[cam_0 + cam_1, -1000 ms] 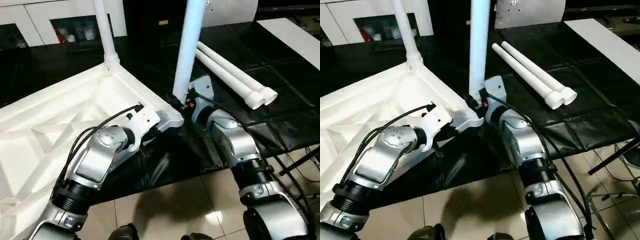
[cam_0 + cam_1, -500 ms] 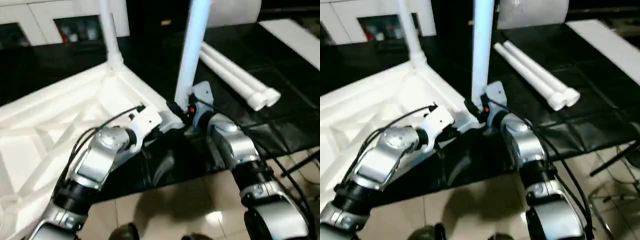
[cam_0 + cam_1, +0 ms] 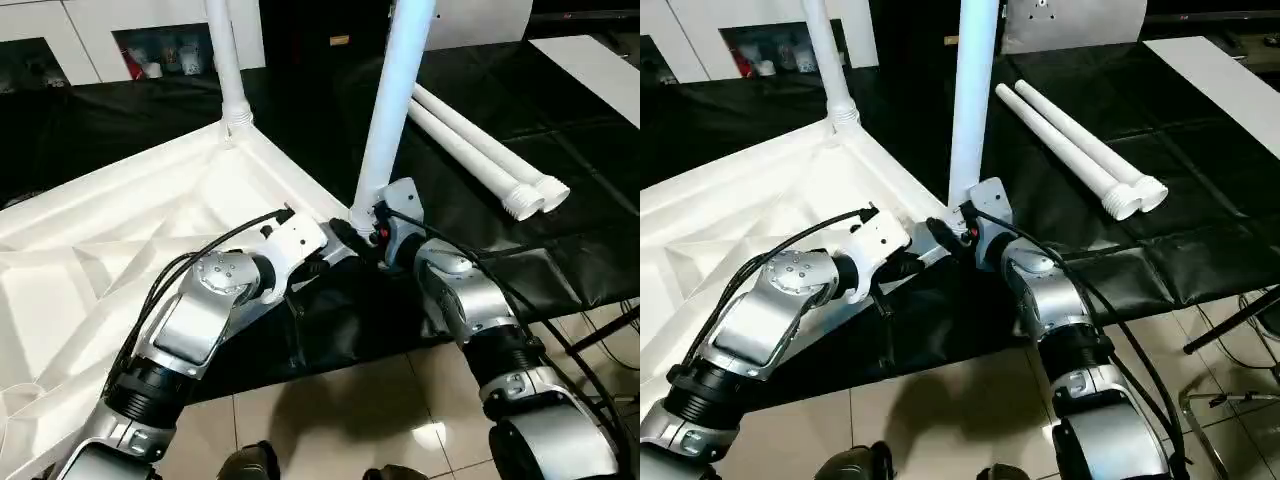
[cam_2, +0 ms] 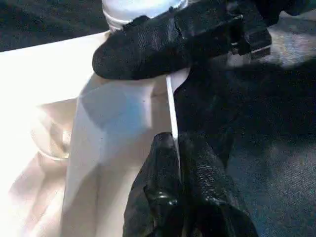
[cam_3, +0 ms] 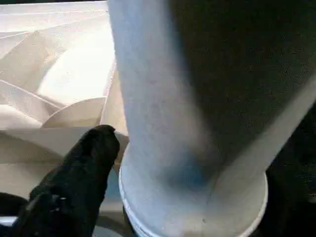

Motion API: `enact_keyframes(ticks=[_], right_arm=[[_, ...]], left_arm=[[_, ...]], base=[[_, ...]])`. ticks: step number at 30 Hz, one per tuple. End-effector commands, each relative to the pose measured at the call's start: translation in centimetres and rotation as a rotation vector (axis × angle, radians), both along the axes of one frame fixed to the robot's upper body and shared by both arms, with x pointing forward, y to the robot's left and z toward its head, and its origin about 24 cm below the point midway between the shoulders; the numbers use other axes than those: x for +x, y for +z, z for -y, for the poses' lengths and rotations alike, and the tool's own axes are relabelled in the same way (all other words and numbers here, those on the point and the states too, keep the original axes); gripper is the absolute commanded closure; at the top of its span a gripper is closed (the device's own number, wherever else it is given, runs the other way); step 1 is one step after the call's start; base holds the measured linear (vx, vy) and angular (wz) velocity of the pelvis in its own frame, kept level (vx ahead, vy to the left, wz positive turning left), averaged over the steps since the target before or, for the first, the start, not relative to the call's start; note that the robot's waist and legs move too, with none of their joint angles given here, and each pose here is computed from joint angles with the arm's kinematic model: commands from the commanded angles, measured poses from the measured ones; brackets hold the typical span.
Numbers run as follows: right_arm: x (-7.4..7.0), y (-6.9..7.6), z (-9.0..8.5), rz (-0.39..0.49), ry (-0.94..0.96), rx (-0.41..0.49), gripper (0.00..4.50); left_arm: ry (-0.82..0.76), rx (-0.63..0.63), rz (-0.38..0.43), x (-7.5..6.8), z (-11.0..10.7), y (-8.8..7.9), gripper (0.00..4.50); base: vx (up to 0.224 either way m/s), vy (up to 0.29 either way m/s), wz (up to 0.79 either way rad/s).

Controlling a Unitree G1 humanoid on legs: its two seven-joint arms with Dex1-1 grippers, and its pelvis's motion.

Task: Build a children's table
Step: Rotate leg to tighten

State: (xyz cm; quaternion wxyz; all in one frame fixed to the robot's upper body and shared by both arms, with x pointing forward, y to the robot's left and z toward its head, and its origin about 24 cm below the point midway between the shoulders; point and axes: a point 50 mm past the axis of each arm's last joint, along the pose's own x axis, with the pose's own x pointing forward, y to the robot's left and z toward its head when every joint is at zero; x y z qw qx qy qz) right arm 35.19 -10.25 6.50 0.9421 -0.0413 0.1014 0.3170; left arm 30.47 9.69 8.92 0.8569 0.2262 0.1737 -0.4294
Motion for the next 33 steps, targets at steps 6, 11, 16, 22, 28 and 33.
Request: enact_keyframes(ticks=[6,11,16,22,28,33], right_arm=[[-2.2,-1.9,2.7,-0.071,0.072,0.007,0.06],[-3.3,-1.4,4.5,-0.058,0.141,0.024,0.06],[-3.9,-0.9,5.5,-0.038,0.183,0.009,0.06],[-4.4,-0.4,6.3,-0.031,0.22,0.001,0.06],[-5.0,0.7,7.3,0.009,0.307,-0.015,0.06],[-5.6,1.7,7.9,0.019,0.415,-0.049,0.06]], left_arm=[[-0.106,0.028,0.021,0.0,0.0,0.2,4.5],[-0.135,0.056,0.012,0.1,-0.7,-0.1,4.5],[-0.159,0.072,0.001,0.2,-1.1,-0.3,4.5],[-0.189,0.086,-0.003,0.3,-1.3,-0.4,4.5],[-0.264,0.087,-0.014,0.2,-1.6,-0.5,4.5],[-0.366,0.113,-0.015,0.0,-1.9,-0.6,4.5]], base=[[0.0,0.0,0.0],[0.0,0.0,0.0],[0.0,0.0,0.0],[0.0,0.0,0.0],[0.0,0.0,0.0],[0.0,0.0,0.0]])
